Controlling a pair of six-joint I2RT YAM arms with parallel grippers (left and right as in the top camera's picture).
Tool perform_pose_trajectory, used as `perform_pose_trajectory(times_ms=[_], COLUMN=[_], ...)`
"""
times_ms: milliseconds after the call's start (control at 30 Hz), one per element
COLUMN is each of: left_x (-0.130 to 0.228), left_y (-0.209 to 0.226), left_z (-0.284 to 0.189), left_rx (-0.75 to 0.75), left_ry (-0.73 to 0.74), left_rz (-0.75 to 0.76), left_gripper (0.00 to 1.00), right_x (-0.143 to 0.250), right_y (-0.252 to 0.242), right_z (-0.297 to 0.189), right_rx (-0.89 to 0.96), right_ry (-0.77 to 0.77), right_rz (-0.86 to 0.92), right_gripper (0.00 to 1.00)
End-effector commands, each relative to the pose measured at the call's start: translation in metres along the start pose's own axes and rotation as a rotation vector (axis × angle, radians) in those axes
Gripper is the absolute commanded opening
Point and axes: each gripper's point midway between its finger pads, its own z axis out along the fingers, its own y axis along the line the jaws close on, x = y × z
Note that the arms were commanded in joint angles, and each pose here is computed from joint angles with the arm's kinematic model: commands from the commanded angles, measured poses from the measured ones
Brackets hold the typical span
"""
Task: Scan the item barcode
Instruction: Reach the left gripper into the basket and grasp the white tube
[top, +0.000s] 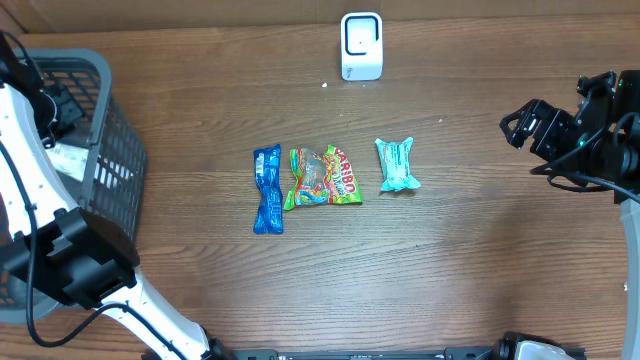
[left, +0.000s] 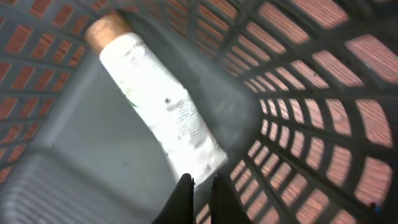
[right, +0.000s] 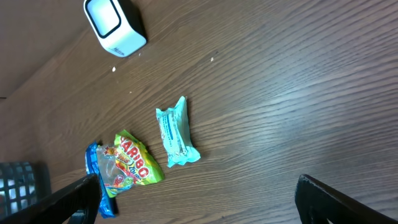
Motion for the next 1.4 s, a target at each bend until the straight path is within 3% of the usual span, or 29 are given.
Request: perform_pose_trajectory(times_ms=[0,133,200,300,333,400,867,1233,1267,1300,1333,1367], left_x=[-0.002,0.003,0.005,0.006,0.006,0.008,0.036,0.07,0.072,0.073,0.074,0.073], left_y=[-0.004,-0.004,-0.003,0.002,0.004,0.008,0.03,0.039,0.039,0.039,0.039,0.039], left_z=[-0.016,-0.015,-0.012,-0.006,-0.003,0.006,0.103,0.153,0.155,0.157,0.157,0.157], left_rx=[0.043,0.04,0.038,0.03,0.029,0.025,-0.067,-0.118,-0.118,-0.118,-0.119,-0.118], left_ry=[-0.02,0.0,0.01,0.018,0.02,0.027,0.052,0.072,0.073,0.074,0.074,0.074], left_rz=[-0.031,-0.032,-0.045,-0.096,-0.116,-0.158,-0.384,-0.385,-0.385,-0.384,-0.384,-0.384], left_gripper=[0.04,0.04,0.22,0.56,0.64,0.7,0.68,0.67,0.62,0.48,0.24,0.15], right_x=[0.0,0.001,0.002,0.002,0.002,0.002,0.003,0.004,0.004,0.004,0.004,0.004], right_y=[0.002,0.002,0.002,0.001,0.001,0.001,0.001,0.001,0.001,0.001,0.001,0.001], right_z=[0.0,0.0,0.0,0.0,0.0,0.0,0.0,0.0,0.0,0.0,0.0,0.0], right_rx=[-0.005,-0.004,-0.003,-0.002,-0.002,-0.002,-0.001,0.0,0.0,0.0,0.0,0.0], right_ry=[0.0,0.005,0.006,0.008,0.009,0.008,0.012,0.015,0.015,0.015,0.015,0.015], right_rz=[-0.011,-0.009,-0.009,-0.008,-0.008,-0.007,-0.006,-0.005,-0.005,-0.005,-0.005,-0.005], right_gripper=[1.0,1.0,1.0,1.0,1.0,1.0,1.0,1.0,1.0,1.0,1.0,1.0])
